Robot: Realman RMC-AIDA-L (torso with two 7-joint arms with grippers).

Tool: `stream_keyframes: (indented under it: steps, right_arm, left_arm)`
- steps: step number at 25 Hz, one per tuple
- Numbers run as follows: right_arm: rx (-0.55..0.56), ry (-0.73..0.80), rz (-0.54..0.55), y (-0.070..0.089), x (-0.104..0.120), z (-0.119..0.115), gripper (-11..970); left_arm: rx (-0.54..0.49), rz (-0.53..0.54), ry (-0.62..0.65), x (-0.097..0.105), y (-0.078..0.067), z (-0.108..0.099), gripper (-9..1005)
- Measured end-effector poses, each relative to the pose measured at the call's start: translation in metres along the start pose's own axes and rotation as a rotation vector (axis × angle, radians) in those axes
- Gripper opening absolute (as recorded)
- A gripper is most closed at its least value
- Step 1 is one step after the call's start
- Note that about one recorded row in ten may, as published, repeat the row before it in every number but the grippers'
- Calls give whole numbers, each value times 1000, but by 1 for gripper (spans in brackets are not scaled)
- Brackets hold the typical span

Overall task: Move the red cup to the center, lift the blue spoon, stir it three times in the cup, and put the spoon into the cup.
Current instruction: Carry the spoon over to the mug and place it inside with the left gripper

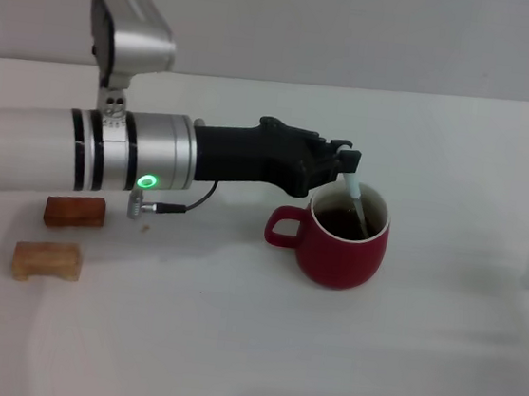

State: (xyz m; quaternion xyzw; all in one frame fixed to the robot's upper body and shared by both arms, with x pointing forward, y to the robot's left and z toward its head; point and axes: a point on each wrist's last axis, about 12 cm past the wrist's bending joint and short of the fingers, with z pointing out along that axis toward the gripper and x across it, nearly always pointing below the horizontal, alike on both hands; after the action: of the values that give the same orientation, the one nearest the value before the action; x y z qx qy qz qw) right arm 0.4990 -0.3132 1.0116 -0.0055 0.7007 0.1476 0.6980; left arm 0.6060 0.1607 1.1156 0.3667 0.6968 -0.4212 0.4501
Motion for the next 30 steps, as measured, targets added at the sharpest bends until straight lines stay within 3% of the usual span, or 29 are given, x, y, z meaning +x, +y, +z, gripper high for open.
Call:
stream_keyframes:
  steps: [17, 30]
  right_arm:
    - [9, 6, -1, -1, -1, 4, 0]
    - [6, 22, -9, 0, -1, 11, 0]
  left_arm:
    - [-102, 24, -18, -11, 14, 1, 141]
    - [-116, -20, -50, 10, 12, -30, 140]
